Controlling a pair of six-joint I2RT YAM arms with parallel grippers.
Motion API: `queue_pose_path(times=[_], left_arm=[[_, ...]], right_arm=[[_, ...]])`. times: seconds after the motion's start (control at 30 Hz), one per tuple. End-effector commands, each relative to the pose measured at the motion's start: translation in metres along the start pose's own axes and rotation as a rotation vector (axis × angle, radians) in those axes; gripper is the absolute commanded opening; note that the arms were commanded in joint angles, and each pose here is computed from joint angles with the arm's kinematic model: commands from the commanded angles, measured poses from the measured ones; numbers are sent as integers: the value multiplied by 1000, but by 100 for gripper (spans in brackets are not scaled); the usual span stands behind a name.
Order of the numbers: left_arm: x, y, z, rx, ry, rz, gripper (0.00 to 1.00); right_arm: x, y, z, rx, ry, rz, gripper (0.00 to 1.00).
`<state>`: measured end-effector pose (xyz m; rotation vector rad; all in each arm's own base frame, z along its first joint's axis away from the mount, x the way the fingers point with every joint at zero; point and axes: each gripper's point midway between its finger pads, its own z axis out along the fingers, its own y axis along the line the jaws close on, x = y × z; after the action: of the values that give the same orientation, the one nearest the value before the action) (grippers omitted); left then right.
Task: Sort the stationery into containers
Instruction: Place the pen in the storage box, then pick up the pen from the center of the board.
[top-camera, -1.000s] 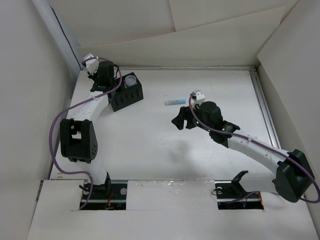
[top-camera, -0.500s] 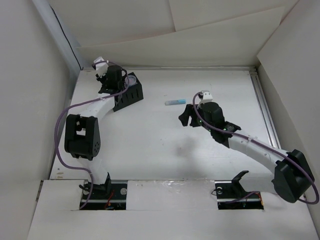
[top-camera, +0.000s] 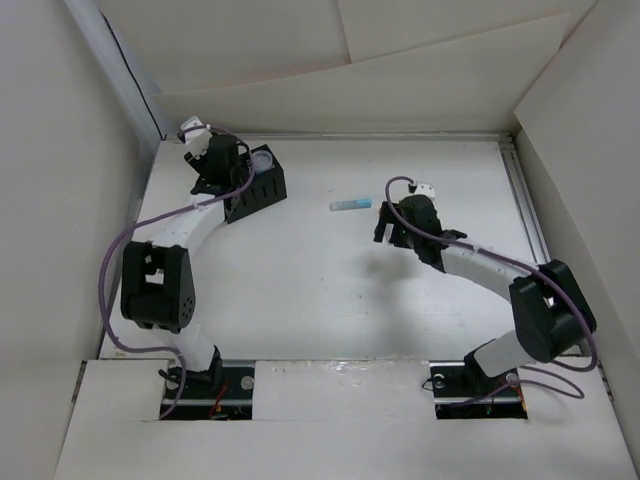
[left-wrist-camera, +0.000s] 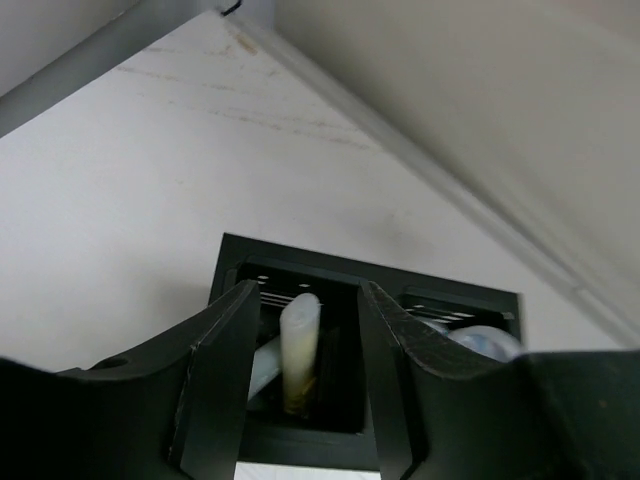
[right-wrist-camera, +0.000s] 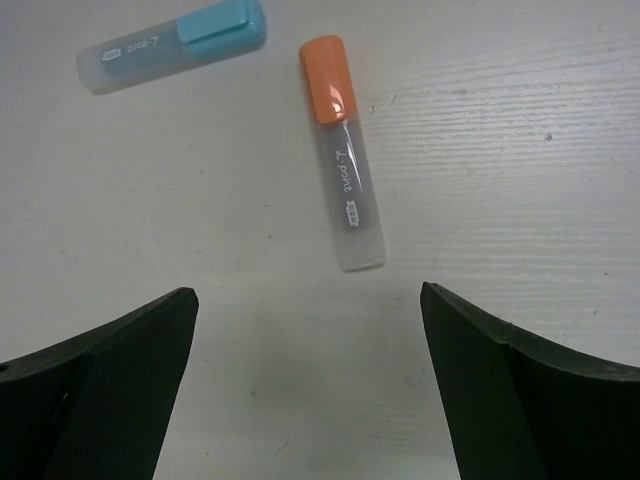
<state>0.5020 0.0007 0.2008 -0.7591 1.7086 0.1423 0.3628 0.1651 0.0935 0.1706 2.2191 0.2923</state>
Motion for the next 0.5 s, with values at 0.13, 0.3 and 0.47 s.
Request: queue_pose_path(times=[0.13,0.3,0.47], left_arm=[[-66,-42,-77,261,-93,-259,41],[-35,-71,-135,427,-28,-280,41],[29,-83,-174,563,118,-243,41]], right_arm=[[-22,-6,27,69,1,34,92],[-14,-9,43,89,41,30,80],[-5,-11,55,91,78,30,74]])
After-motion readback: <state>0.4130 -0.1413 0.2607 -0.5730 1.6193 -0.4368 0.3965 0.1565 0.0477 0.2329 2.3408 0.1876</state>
